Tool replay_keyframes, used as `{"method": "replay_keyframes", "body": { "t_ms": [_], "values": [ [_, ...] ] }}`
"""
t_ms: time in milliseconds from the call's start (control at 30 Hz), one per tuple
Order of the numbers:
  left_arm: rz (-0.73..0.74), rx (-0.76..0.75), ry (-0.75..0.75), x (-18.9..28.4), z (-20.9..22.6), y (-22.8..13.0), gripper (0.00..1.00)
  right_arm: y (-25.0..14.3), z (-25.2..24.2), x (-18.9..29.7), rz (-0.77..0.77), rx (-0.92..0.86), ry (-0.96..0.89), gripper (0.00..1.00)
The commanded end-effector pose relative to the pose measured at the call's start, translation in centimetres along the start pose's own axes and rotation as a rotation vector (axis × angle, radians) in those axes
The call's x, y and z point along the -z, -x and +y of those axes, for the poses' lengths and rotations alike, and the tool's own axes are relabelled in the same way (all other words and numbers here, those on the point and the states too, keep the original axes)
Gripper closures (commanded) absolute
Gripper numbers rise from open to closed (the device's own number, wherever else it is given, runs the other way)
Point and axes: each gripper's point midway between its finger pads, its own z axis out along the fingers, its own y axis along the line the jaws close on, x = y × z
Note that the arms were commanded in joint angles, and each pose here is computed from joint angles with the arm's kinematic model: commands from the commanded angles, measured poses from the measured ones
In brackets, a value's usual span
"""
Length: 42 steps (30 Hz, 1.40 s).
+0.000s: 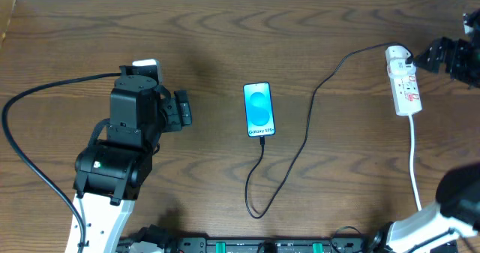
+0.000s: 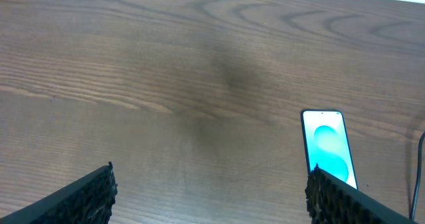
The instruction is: Plug charger to phone and switch on socket
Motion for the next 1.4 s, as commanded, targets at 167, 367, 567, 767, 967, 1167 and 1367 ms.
{"method": "replay_keyframes", "body": {
  "t_ms": [167,367,567,767,967,1167,1367],
  "values": [
    [-0.003,-0.013,0.014,0.0,0.3,0.1,0.1,1.6,-3.8,-8.0,0.13,-0.026,0.068,0.01],
    [-0.003,-0.013,0.014,0.0,0.3,0.1,0.1,1.8,-5.1,-10.9,0.155,-0.038,0.078,0.01],
    [-0.003,-0.013,0.014,0.0,0.3,0.1,0.1,2.8,-5.6,-12.1,0.114,-0.001,0.07,0.01],
    [-0.003,-0.013,0.014,0.0,0.3,0.1,0.09,3.1,-4.7,-13.2,0.103,0.091,0.078,0.01],
    [-0.003,-0.013,0.014,0.0,0.3,0.1,0.1,3.5,-4.0,-14.2,0.088,0.14,0.076,0.01],
    [-0.003,-0.013,0.014,0.0,0.3,0.1,0.09,3.0,-4.4,-15.1,0.091,0.139,0.076,0.01],
    [-0.003,-0.013,0.014,0.0,0.3,0.1,0.1,2.2,-5.2,-16.2,0.109,0.133,0.056,0.01]
  ]
}}
